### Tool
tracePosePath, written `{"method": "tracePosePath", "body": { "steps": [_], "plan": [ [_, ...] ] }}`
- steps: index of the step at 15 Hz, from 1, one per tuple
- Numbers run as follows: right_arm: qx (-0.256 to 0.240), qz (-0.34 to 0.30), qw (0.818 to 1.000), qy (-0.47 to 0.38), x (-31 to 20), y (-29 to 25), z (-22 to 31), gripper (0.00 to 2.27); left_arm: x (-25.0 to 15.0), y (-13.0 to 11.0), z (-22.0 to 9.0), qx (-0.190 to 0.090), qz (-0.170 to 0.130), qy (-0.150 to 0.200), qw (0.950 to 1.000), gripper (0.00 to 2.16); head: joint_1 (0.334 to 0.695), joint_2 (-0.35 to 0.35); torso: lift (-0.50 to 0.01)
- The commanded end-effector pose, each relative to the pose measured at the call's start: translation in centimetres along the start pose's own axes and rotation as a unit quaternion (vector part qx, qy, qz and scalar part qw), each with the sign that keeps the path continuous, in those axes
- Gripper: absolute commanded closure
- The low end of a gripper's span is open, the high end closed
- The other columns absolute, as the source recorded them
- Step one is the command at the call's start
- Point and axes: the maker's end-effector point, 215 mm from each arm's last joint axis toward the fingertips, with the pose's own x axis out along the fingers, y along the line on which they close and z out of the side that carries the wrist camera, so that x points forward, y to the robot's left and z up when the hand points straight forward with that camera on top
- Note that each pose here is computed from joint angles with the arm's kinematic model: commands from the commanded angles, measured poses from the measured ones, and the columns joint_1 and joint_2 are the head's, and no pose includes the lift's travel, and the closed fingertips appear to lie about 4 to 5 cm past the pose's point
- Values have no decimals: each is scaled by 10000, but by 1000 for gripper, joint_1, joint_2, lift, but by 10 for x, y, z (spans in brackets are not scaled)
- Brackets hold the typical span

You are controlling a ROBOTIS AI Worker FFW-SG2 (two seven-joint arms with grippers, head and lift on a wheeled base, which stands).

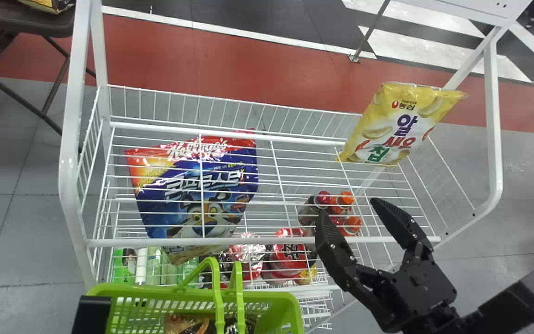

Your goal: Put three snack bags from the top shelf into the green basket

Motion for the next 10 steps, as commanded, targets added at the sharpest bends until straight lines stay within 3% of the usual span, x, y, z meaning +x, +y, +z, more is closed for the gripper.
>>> {"method": "tracePosePath", "body": {
  "steps": [1,10],
  "plan": [
    [-5,23,10000,0,1,1,1,66,1,0,-1,-19,-4,-7,10000,2145,695,-350,-50],
    [21,68,9999,98,4,4,-6,66,2,-2,-3,28,4,-110,9999,2145,695,-350,-50]
  ]
}}
